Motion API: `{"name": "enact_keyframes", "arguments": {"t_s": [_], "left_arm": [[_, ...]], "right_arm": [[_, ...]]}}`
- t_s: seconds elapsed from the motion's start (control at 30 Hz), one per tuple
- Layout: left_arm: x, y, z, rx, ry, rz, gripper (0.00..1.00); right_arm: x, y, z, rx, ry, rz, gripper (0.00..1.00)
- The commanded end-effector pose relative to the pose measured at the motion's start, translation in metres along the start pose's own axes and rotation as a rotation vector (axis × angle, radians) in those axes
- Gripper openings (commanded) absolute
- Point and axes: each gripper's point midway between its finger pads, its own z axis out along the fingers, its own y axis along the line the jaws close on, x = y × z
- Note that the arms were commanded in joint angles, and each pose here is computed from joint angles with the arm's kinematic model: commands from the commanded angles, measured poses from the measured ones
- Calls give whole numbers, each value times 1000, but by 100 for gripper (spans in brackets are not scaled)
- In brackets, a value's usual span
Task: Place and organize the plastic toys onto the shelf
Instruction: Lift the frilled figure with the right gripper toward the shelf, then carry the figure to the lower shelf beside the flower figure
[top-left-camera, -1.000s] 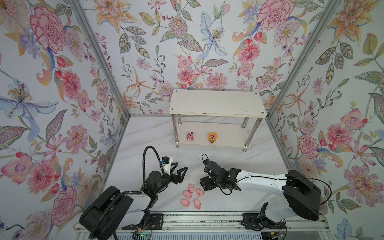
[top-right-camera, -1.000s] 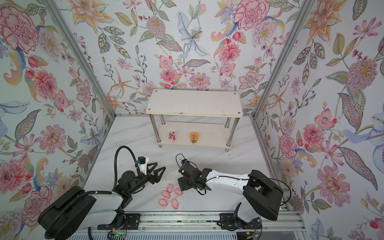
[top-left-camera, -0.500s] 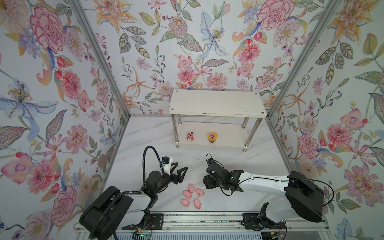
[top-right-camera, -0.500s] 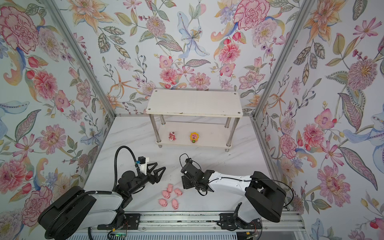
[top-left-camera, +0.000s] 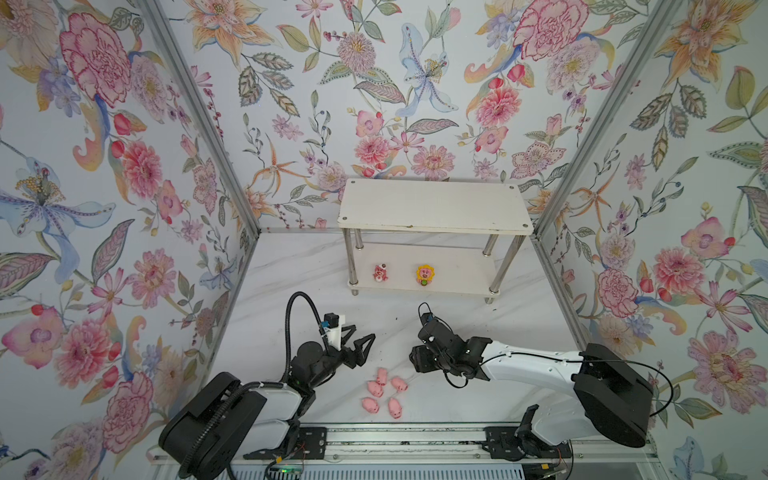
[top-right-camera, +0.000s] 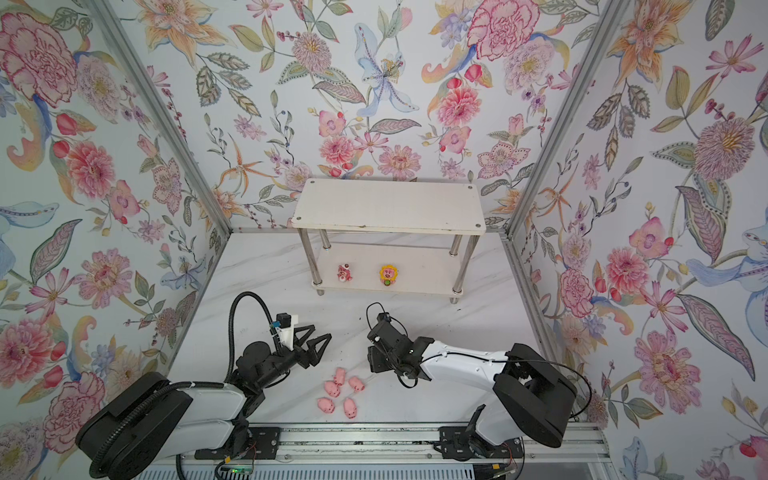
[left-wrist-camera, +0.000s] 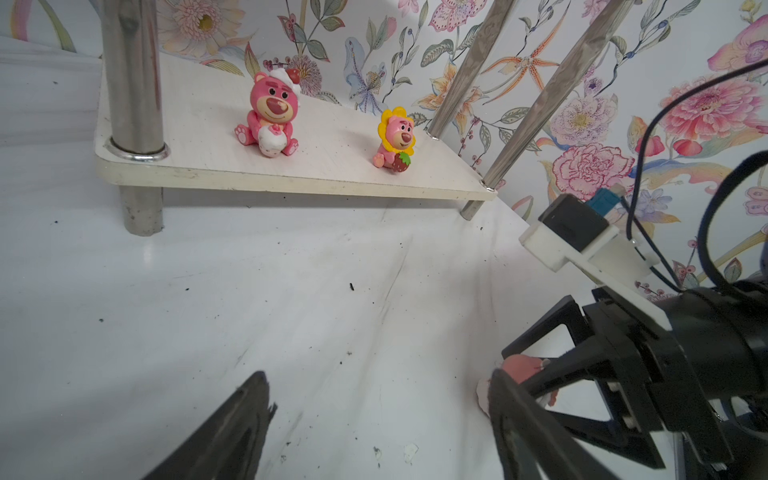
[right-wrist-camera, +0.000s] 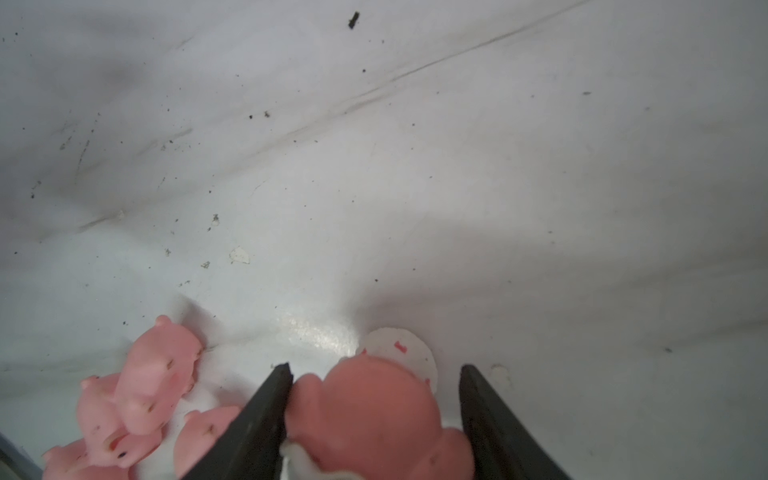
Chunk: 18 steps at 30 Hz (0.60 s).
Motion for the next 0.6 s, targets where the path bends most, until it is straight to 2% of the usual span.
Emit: {"name": "enact_keyframes", "arguments": {"t_s": [0.0, 0.33, 0.57], "left_arm": [[-1, 4, -3, -15, -13, 13, 84], [0, 6, -4, -24, -11, 21, 84], [0, 8, -3, -32, -7, 25, 84]], "right_arm": [[-20, -13, -17, 4, -31, -9, 49], [-112, -89, -53, 89, -142, 3, 39], [-161, -127, -55, 132, -164, -5, 37]]}}
